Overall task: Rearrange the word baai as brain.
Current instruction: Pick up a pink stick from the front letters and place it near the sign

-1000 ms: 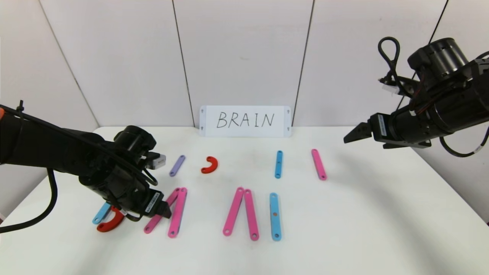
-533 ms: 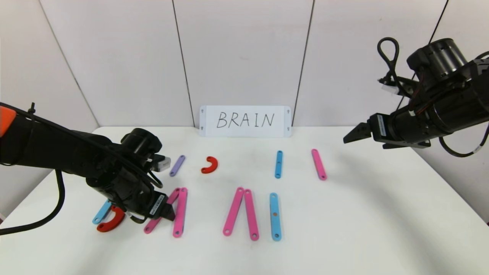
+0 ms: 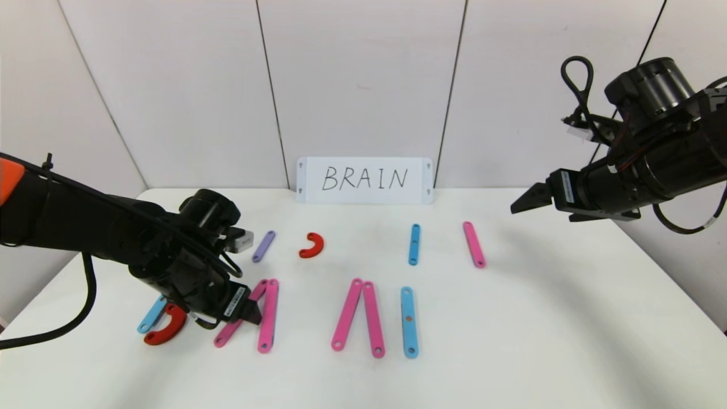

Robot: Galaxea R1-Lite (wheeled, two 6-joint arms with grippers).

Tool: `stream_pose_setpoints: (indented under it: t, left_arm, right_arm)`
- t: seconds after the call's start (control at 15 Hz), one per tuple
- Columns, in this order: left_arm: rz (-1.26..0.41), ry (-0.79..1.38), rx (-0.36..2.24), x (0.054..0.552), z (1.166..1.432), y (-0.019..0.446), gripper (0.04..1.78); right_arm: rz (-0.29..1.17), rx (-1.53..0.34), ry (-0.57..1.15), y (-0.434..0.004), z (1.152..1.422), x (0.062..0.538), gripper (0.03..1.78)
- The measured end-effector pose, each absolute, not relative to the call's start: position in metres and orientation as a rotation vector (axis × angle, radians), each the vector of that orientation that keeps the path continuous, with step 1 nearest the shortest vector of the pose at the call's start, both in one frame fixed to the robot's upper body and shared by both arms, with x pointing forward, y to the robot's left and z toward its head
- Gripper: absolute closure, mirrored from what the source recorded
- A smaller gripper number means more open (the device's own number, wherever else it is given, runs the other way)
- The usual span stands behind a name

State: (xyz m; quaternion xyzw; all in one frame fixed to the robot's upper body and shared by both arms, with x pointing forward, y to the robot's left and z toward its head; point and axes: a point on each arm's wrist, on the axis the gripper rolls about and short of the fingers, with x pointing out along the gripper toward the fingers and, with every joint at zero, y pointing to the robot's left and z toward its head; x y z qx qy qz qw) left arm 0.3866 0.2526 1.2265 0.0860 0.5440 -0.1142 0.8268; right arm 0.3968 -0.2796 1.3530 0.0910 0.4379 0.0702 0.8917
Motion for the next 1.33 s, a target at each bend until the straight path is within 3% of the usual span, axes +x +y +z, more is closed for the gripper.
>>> stream_pose_setpoints:
  t: [0.8, 1.07, 1.33]
  left_arm:
    - [-0.247, 1.166, 0.189, 0.3868, 1.2233, 0.2523, 0.16]
    - [-0.248, 1.166, 0.19, 0.3867, 1.2233, 0.2517, 0.51]
    - [-0.251, 1.168, 0.193, 0.386, 1.2227, 0.251, 1.22]
  right_arm:
    - [0.146, 0.188, 0.91, -0.2795, 1.3523, 0.3975, 0.08]
    - [0.144, 0.188, 0.91, -0.2795, 1.3522, 0.3977, 0.08]
    - [0.139, 0.187, 0.906, -0.28, 1.353, 0.3974, 0.08]
